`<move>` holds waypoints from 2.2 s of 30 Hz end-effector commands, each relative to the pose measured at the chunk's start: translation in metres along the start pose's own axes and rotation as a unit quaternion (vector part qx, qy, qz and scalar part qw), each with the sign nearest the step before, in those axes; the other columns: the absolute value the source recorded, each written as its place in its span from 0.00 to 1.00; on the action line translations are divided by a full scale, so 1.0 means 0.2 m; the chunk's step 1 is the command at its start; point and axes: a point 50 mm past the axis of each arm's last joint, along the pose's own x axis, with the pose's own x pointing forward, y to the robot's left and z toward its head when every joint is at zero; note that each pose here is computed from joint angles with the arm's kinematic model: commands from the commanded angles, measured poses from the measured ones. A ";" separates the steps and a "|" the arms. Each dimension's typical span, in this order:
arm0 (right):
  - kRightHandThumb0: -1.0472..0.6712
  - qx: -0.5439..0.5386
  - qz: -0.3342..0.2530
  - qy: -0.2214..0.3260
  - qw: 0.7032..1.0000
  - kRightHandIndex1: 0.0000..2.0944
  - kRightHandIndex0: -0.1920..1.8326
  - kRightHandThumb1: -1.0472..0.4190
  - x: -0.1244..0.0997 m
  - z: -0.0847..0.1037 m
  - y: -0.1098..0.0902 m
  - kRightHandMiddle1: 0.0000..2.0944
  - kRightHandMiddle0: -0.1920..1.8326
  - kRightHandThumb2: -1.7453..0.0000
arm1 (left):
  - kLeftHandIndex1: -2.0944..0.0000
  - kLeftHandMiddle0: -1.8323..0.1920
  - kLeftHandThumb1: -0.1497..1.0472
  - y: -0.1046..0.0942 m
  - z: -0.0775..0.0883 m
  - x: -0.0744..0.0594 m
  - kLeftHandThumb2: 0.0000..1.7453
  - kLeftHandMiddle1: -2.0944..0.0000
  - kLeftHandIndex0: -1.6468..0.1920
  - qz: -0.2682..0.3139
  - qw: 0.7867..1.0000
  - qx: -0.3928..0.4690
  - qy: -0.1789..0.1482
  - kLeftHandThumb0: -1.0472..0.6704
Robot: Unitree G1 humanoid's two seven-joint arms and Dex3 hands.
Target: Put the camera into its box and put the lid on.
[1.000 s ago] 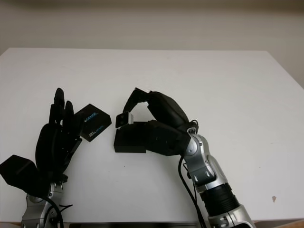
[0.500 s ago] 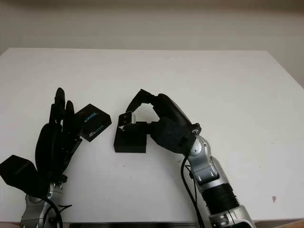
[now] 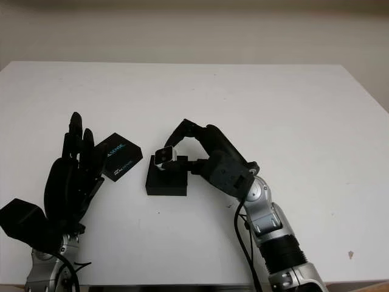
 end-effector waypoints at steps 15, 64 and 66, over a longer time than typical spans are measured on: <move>0.39 -0.009 0.013 0.018 1.000 0.21 0.22 0.04 0.02 -0.01 0.06 0.79 0.30 0.97 | 0.97 0.98 1.00 0.01 0.02 0.00 0.20 0.97 0.99 0.000 1.000 0.004 -0.009 0.32; 0.36 -0.003 0.010 0.032 0.999 0.16 0.25 0.03 0.01 -0.04 0.05 0.82 0.30 0.97 | 0.97 0.97 1.00 0.02 0.03 0.01 0.19 0.97 0.99 -0.003 1.000 0.008 -0.007 0.31; 0.37 -0.006 0.010 0.032 0.999 0.15 0.25 0.03 0.02 -0.04 0.06 0.81 0.29 0.97 | 0.97 0.97 1.00 0.02 0.03 0.01 0.19 0.97 0.99 -0.005 1.000 0.005 -0.009 0.31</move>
